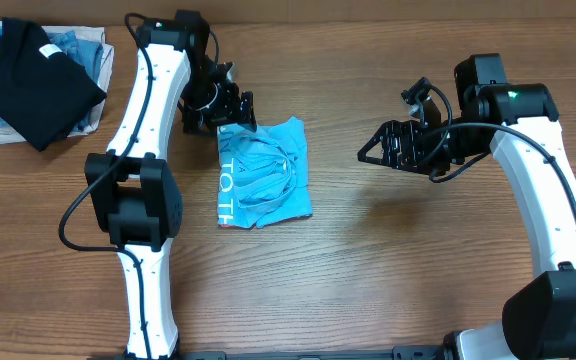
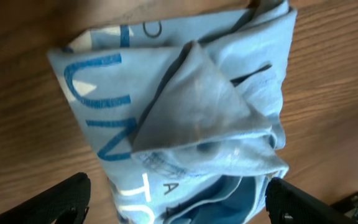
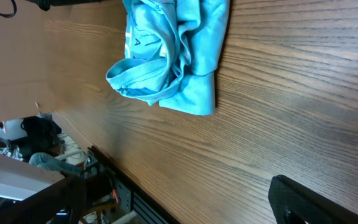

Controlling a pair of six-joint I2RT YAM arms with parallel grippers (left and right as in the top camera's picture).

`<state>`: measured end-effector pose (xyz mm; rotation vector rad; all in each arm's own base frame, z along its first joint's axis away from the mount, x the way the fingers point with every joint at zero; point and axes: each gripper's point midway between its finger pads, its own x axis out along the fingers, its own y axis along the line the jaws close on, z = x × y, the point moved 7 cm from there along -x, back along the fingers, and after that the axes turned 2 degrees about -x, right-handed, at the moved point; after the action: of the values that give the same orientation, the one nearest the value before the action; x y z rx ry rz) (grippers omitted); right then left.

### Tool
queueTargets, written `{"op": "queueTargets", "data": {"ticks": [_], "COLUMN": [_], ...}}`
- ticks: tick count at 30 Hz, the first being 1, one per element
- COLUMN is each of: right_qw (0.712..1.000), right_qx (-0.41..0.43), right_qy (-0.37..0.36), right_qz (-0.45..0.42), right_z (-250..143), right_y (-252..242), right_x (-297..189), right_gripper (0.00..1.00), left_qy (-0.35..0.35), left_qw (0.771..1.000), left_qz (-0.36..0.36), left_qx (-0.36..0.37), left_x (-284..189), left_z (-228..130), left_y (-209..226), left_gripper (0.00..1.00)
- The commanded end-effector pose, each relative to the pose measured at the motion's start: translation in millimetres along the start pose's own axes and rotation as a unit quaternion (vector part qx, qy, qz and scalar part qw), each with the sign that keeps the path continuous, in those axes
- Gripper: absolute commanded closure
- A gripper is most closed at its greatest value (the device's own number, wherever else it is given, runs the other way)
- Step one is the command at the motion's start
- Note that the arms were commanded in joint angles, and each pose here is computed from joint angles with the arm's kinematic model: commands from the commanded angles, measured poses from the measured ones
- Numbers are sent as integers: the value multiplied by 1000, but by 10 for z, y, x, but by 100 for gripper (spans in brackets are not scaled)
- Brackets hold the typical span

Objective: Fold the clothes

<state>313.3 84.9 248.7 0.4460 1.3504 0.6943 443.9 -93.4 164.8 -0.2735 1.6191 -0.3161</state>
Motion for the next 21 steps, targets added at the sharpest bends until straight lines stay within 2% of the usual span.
{"op": "queueTargets", "data": {"ticks": [1, 15, 21], "right_qw": [1000, 1000, 1000], "right_qx": [2, 1, 0], "right_qy": [3, 1, 1], "right_qz": [1, 1, 1], "right_z": [-20, -14, -11], "right_y": [-10, -10, -10], "right_x": [20, 20, 20], "right_gripper": [2, 2, 2], "left_qy": [-6, 16, 19], "left_qw": [1000, 999, 999], "left_qz": [13, 11, 5], "left_qx": [22, 28, 32], "left_x": [7, 337, 398], "left_z": [13, -33, -41], "left_y": [11, 5, -29], "left_gripper": [7, 10, 16]}}
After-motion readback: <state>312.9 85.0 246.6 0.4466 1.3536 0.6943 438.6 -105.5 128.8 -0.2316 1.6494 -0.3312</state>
